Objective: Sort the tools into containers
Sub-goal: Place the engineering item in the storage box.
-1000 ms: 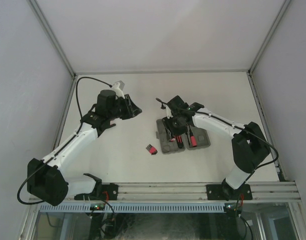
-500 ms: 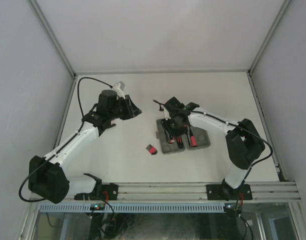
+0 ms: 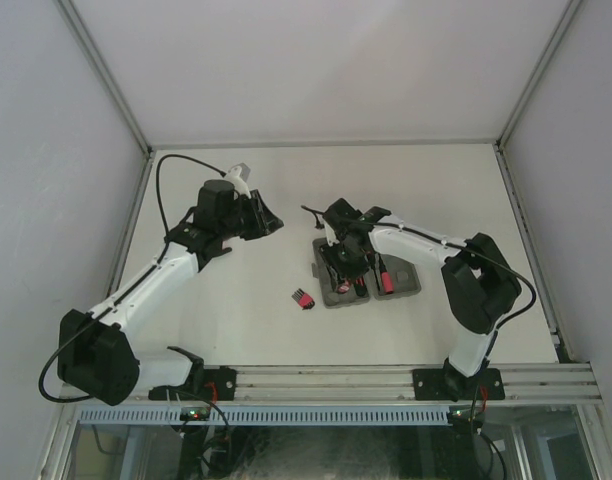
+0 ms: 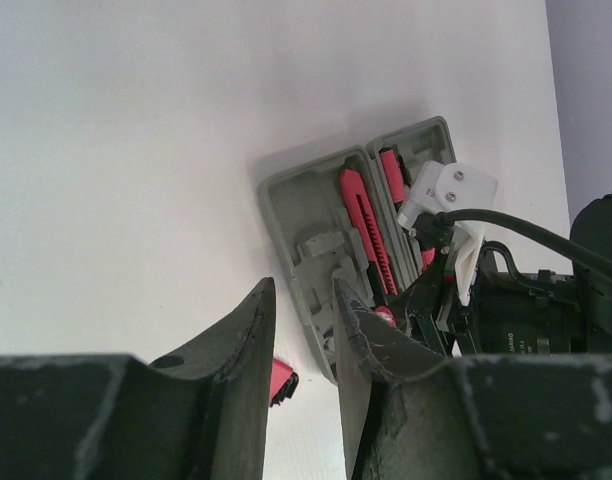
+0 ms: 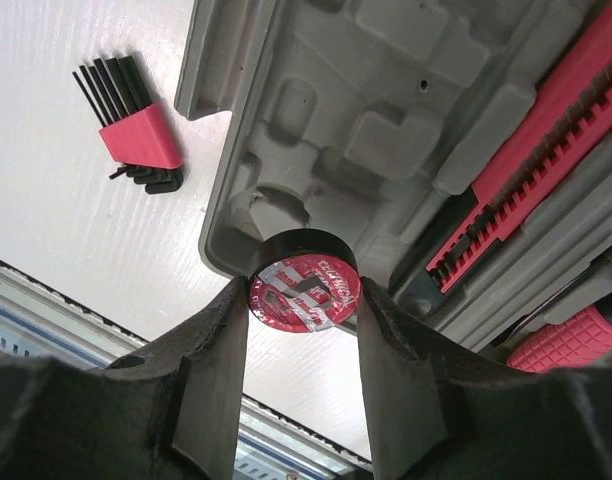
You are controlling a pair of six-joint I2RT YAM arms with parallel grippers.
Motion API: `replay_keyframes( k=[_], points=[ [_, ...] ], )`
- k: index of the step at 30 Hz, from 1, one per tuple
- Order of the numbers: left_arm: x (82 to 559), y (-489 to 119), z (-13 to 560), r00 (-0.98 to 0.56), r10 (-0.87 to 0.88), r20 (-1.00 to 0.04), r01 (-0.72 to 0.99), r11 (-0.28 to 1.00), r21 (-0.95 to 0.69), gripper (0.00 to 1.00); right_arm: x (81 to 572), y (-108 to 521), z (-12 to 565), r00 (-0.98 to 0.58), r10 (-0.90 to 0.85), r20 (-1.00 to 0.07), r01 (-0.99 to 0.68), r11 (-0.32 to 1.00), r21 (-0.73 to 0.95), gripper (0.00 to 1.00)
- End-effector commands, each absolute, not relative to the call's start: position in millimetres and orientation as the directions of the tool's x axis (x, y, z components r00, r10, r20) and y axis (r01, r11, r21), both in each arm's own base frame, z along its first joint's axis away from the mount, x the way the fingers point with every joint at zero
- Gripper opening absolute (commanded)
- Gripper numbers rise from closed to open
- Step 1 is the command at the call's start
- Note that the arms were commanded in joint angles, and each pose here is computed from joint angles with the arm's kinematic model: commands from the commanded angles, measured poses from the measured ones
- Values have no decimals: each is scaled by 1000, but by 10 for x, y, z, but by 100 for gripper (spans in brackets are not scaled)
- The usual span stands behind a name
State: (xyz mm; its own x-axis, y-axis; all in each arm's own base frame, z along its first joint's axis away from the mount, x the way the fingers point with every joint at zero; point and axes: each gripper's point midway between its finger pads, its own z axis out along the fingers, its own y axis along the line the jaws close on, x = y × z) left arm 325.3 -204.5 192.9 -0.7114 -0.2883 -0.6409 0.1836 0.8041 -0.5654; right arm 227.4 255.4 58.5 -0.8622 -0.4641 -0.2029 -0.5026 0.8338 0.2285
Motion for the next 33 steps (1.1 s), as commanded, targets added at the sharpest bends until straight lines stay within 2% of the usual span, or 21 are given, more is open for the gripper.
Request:
replay_keyframes(
  k=[1,22,33],
  points=[
    [3261,-2018,1884,-709,-301,-638,171,804,-569,33,2294,2720,698,-851,-470,-234,-521,809,271,21],
    [3244,-1999,1851,-712,-302,-634,165,806,-569,33,2238,2826,487,-856,-482,-184,-516,799,308,24],
    [3250,-2005,1845,-715,-300,-632,166,805,-570,33,2227,2830,452,-859,-482,-174,-512,801,309,37]
  ],
)
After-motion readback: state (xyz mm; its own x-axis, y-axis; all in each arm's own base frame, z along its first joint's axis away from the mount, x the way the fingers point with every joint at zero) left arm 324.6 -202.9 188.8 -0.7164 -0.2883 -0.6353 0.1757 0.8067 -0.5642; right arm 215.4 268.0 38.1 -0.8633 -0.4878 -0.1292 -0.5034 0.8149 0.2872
